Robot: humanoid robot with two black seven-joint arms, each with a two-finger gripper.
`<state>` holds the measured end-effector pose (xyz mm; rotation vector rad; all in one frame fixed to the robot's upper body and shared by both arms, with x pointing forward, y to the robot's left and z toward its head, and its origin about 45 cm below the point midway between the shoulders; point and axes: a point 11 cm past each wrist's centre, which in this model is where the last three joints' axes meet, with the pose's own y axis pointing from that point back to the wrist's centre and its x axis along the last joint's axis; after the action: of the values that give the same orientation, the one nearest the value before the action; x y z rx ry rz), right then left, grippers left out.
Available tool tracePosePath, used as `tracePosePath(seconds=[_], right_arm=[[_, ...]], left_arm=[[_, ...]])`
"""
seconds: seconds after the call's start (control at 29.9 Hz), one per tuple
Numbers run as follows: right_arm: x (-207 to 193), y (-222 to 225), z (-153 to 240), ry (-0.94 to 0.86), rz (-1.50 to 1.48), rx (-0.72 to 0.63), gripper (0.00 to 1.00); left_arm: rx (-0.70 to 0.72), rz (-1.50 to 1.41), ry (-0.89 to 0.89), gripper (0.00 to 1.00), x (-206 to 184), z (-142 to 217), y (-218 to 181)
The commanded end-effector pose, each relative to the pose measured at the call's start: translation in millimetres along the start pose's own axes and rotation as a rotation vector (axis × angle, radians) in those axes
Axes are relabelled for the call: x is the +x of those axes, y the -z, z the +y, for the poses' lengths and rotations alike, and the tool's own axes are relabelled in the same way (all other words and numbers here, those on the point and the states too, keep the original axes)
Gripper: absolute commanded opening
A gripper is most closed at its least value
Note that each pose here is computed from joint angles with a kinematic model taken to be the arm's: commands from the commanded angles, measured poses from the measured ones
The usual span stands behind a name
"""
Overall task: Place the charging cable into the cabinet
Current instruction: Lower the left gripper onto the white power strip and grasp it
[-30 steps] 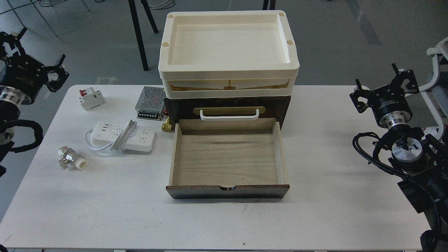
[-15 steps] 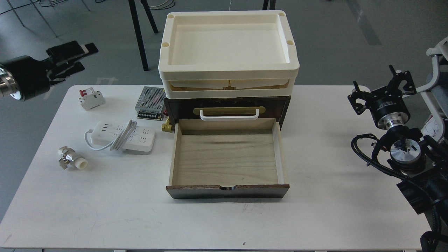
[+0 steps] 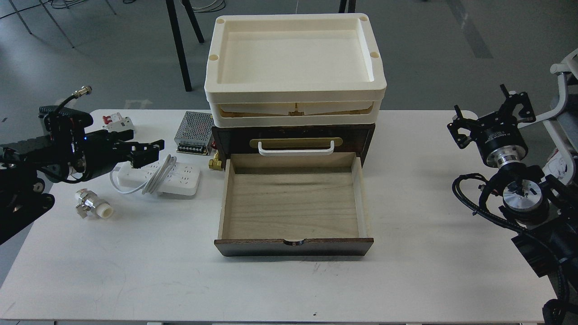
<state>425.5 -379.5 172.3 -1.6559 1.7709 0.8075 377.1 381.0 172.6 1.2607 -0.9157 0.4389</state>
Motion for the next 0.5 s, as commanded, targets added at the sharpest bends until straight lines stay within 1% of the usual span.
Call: tracePosePath(seconds=[0.0,0.13,0.27,0.47], right_arm=[[0,0,0,-0.001,0.0,0.001,1.0],[0,0,0,-0.001,0.0,0.001,1.0],[0,0,0,-0.001,0.001,0.0,1.0],[-1,-1,0,0.003,-0.001,-0.002,1.0]], left_arm=[[0.011,-0.056,0.033,0.85,-13,-13,-3],[0.037,-0.045,0.044,0.78,-20,-29,-3],[0.046,-0.041,0.069,0.78,-30,-38,-5],[0.054,-0.049,0.083,0.75,-35,-41,-4]])
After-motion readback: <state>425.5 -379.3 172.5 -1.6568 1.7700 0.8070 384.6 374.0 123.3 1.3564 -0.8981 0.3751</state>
